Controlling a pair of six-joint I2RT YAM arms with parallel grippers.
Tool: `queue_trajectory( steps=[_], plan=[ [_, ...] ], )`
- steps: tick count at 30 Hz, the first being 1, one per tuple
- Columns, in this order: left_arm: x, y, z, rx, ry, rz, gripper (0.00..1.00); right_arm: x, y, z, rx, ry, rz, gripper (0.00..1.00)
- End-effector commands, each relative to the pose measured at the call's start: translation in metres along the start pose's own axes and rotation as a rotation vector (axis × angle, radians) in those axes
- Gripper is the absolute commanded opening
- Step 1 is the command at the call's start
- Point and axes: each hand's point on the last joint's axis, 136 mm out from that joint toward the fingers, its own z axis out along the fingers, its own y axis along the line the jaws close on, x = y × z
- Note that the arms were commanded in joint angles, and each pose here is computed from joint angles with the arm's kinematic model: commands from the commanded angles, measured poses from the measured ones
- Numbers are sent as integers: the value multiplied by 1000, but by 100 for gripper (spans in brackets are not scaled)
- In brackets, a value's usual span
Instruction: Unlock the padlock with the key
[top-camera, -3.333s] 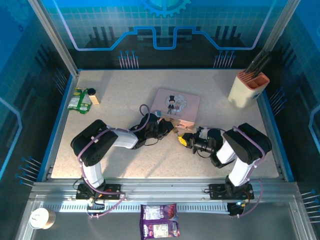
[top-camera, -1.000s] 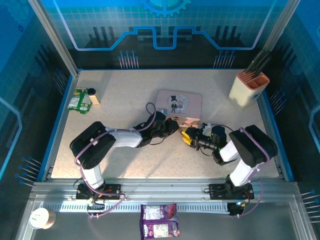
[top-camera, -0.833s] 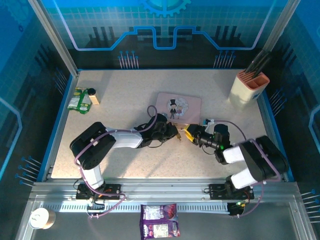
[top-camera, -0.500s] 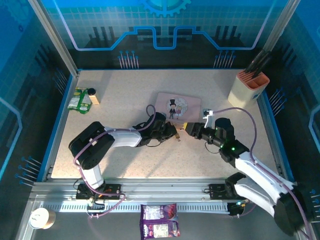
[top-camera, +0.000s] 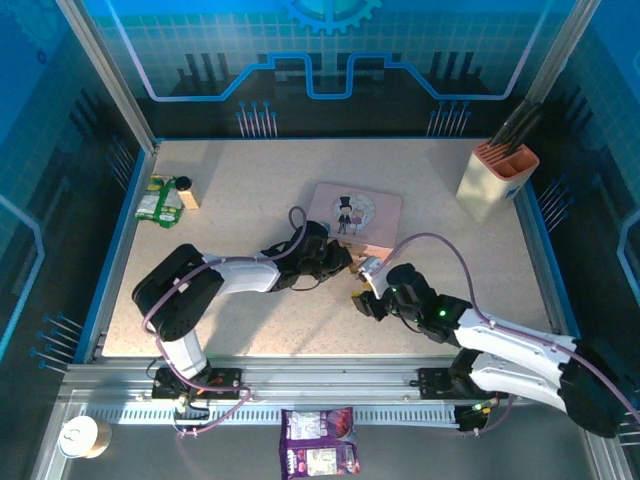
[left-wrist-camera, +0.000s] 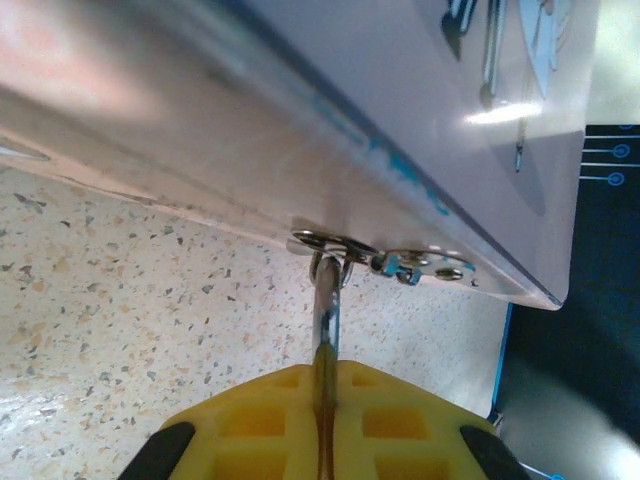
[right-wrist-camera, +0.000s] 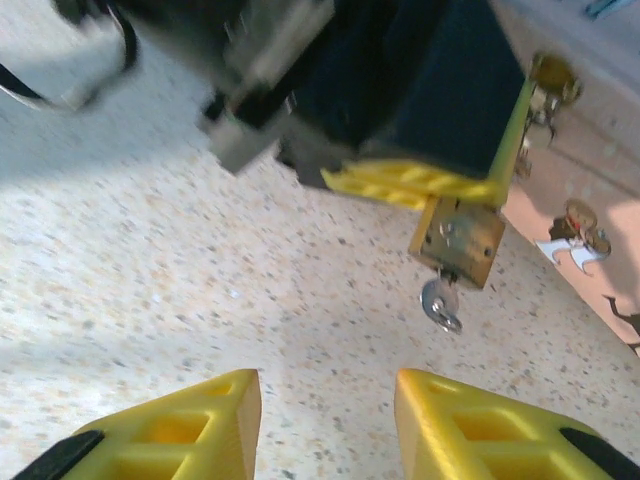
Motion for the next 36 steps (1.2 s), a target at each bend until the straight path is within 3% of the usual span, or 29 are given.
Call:
queue_trajectory(
  steps=[1,11,29,36],
  plan=[
    [-7,-38,-16,128,-21,9,0,-3,-12,9,113,9,-102,36],
    [-7,-39,-18,131,-15,11,0,-11,-25,24,224,-7,-125,33],
    [-3,-38,-19,134,-7,5,0,-16,-34,45,233,22,-83,20],
    [-2,-38,-19,136,-3,3,0,-26,-39,45,256,-30,-60,18]
  ],
)
